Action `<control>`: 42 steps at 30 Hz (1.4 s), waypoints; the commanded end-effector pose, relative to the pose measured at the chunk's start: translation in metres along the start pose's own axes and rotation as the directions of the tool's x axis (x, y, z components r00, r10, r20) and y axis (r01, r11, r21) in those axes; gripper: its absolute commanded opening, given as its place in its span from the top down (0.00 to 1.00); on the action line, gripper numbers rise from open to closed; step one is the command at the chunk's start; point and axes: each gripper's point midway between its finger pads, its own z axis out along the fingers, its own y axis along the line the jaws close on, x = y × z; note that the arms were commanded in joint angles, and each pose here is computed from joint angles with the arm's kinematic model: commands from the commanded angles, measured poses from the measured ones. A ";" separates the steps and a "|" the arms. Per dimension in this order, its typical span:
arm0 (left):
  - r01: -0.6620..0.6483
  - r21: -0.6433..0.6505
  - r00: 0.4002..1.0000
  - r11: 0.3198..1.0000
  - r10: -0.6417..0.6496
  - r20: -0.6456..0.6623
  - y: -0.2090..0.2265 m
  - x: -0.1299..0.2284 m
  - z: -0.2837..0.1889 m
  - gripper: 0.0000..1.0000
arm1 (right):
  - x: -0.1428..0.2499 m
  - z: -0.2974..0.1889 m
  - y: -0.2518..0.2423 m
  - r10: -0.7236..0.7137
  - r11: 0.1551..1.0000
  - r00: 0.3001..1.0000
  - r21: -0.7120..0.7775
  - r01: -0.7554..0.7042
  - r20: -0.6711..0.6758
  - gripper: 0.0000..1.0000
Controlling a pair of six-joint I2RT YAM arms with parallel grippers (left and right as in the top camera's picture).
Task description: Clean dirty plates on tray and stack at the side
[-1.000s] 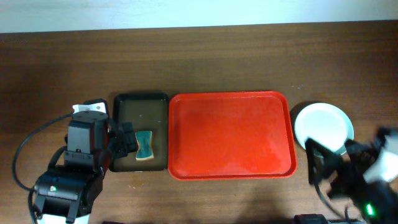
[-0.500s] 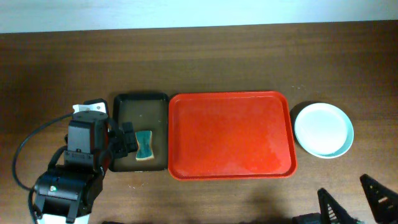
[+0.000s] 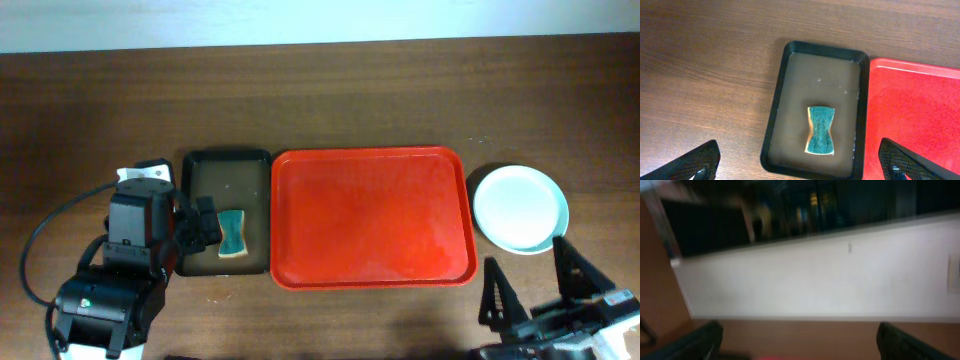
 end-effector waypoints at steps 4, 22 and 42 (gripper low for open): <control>0.011 -0.002 1.000 1.000 -0.011 0.010 0.000 -0.003 -0.002 0.01 | -0.040 0.016 0.001 -0.125 0.990 0.904 -0.003 0.138 0.408 0.01; 0.011 -0.002 1.000 1.000 -0.011 0.010 0.000 -0.003 -0.002 0.01 | 0.164 0.062 -0.037 -0.265 0.964 0.964 0.001 0.265 -0.011 0.02; 0.011 -0.002 1.000 1.000 -0.011 0.010 0.000 -0.003 -0.002 0.01 | 0.224 0.047 -0.088 -0.185 0.942 0.937 0.219 0.256 -0.297 0.01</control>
